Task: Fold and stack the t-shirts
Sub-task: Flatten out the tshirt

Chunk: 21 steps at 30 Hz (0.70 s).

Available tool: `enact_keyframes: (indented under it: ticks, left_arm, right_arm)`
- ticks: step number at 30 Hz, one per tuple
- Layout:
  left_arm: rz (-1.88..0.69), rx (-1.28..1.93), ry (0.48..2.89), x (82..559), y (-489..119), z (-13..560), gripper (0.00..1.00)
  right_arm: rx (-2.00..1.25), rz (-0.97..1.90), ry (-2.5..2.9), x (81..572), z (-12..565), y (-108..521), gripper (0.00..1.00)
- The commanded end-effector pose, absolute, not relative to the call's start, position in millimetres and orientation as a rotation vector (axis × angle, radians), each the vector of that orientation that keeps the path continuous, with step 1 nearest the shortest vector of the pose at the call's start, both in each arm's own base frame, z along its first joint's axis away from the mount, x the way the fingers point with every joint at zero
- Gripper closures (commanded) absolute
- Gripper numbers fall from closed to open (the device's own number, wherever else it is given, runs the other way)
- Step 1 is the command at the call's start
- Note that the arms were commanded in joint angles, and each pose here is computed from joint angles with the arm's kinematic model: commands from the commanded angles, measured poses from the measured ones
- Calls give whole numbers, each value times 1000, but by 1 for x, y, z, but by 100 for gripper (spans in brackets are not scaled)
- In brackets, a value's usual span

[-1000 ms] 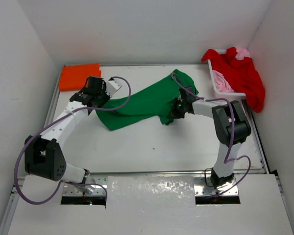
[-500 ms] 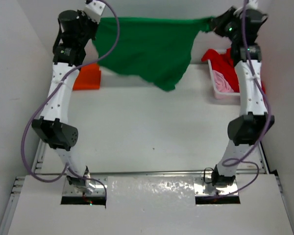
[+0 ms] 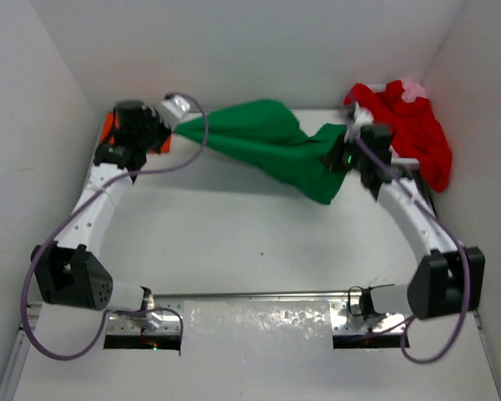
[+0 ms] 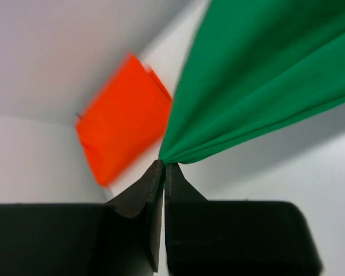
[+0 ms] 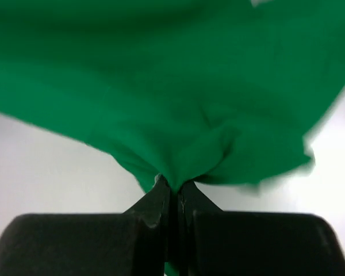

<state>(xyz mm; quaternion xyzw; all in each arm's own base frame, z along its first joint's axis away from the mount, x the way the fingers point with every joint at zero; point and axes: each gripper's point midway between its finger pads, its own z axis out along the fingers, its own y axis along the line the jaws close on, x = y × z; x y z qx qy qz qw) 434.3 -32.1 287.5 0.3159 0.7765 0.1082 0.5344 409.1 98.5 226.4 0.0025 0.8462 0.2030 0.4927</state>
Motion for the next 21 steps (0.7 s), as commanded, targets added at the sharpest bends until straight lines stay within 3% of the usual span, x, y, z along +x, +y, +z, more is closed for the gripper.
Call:
enact_keyframes:
  ticks: [1, 3, 5, 10, 11, 12, 15, 18, 19, 20, 21]
  left_arm:
    - [325, 839, 1914, 389, -13, 259, 100]
    - [282, 932, 2040, 358, -12, 198, 100]
    - [272, 1014, 2144, 324, -6, 147, 100]
    - [349, 1074, 2290, 271, 16, 88, 100]
    - [354, 1072, 2308, 266, 19, 83, 100]
    - [357, 1075, 2315, 263, 19, 81, 100]
    - [367, 1066, 2348, 254, 23, 71, 100]
    - [357, 1056, 2367, 250, 23, 70, 100]
    - [358, 1047, 2367, 251, 23, 71, 100]
    - [366, 1042, 2367, 251, 24, 72, 100]
    - [370, 1036, 2367, 252, 25, 72, 100]
  right_arm:
    - [-98, 389, 2114, 338, 188, 108, 100]
    - [-95, 370, 2231, 298, 129, 111, 100]
    - [-123, 453, 2282, 265, 105, 136, 100]
    - [-284, 579, 2556, 175, 23, 177, 97]
    - [-321, 584, 2586, 166, 18, 179, 86]
    - [-400, 616, 2605, 158, 18, 183, 58]
    - [-495, 548, 2651, 152, 28, 174, 25]
    - [-447, 495, 2546, 166, 57, 163, 9]
    - [-373, 510, 2528, 170, 64, 161, 7]
    - [-322, 543, 2515, 171, 70, 160, 16]
    - [-188, 560, 2506, 178, 74, 150, 38]
